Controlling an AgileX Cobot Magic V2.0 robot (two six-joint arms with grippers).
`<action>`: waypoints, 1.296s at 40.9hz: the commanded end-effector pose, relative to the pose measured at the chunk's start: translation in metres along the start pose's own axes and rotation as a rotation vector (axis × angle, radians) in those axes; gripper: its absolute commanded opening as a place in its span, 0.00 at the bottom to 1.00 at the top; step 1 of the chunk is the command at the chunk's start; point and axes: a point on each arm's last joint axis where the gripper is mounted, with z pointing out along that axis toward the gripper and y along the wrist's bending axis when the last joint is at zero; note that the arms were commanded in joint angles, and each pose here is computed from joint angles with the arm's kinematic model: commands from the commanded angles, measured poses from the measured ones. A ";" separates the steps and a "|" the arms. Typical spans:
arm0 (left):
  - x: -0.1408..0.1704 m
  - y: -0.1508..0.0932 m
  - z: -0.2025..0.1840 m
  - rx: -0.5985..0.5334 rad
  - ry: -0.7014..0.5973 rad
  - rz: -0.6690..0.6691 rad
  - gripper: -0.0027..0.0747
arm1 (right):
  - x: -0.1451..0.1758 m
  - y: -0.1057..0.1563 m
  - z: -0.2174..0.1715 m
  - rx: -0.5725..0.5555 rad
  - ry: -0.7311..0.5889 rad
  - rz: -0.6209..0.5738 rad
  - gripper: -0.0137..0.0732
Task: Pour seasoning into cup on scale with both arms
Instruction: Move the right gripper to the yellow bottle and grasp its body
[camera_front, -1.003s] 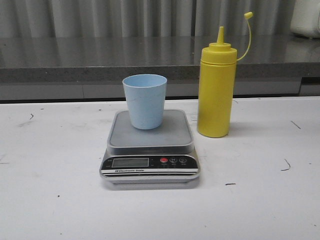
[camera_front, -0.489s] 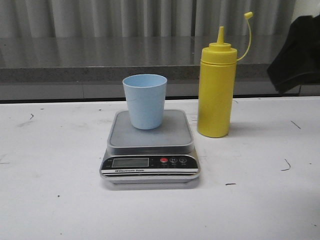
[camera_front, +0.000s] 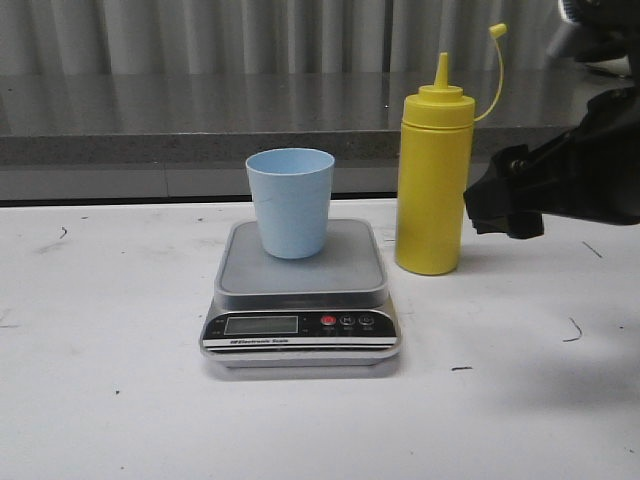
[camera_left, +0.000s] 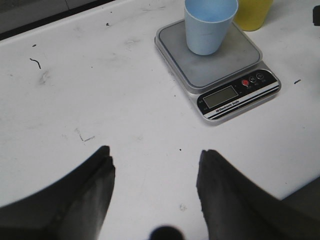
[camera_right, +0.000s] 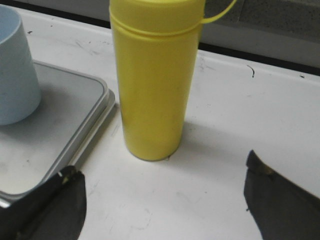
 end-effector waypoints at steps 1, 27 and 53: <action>-0.013 -0.001 -0.007 0.009 -0.108 -0.006 0.50 | -0.017 0.000 0.006 0.012 -0.196 0.006 0.91; -0.013 -0.001 -0.007 0.009 -0.108 -0.006 0.50 | -0.013 0.007 0.060 -0.042 -0.287 0.100 0.91; -0.013 -0.001 -0.007 0.009 -0.108 -0.006 0.50 | -0.012 0.005 0.117 -0.028 -0.346 0.104 0.91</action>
